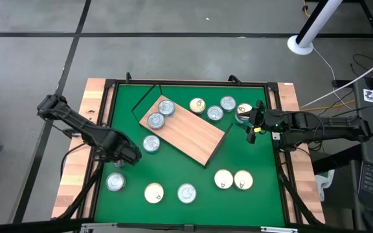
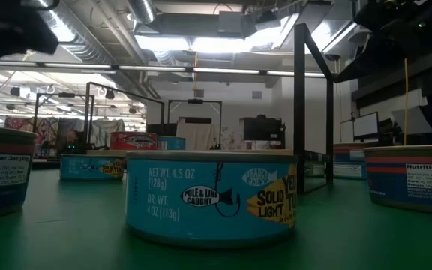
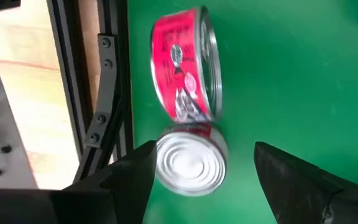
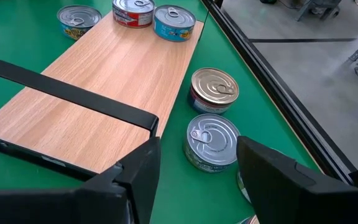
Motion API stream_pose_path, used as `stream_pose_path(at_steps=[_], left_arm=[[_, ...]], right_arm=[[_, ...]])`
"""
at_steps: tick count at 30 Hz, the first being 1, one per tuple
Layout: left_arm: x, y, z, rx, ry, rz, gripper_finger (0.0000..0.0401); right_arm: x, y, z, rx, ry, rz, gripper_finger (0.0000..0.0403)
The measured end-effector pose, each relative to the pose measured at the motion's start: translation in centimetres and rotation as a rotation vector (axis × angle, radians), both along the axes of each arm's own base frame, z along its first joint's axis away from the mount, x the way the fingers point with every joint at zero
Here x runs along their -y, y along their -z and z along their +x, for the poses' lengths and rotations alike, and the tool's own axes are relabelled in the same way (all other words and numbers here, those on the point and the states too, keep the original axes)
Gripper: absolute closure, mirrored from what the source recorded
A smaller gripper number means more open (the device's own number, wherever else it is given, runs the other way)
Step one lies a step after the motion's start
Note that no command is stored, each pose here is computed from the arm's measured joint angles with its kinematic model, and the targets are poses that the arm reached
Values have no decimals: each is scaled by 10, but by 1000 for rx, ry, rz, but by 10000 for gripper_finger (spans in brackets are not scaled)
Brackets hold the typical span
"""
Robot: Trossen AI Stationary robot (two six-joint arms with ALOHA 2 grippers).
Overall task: Stack canned seafood by type on shelf
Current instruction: Stack the red tuna can on top of the red tuna can on the shelf
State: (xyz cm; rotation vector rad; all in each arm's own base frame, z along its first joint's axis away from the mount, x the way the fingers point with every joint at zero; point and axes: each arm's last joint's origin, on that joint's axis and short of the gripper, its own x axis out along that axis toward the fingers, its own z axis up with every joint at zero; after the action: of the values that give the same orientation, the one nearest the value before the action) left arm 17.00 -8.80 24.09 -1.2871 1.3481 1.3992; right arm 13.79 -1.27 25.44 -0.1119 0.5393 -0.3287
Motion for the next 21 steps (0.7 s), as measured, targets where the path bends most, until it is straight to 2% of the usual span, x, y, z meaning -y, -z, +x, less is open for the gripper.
stream_pose_path(at_steps=[14,21], left_arm=[[-5,40,-11,-56,-29,32,138],[-5,56,-9,6,-15,1,138]], right_arm=[[0,0,0,0,0,0,191],[0,0,0,0,0,0,191]])
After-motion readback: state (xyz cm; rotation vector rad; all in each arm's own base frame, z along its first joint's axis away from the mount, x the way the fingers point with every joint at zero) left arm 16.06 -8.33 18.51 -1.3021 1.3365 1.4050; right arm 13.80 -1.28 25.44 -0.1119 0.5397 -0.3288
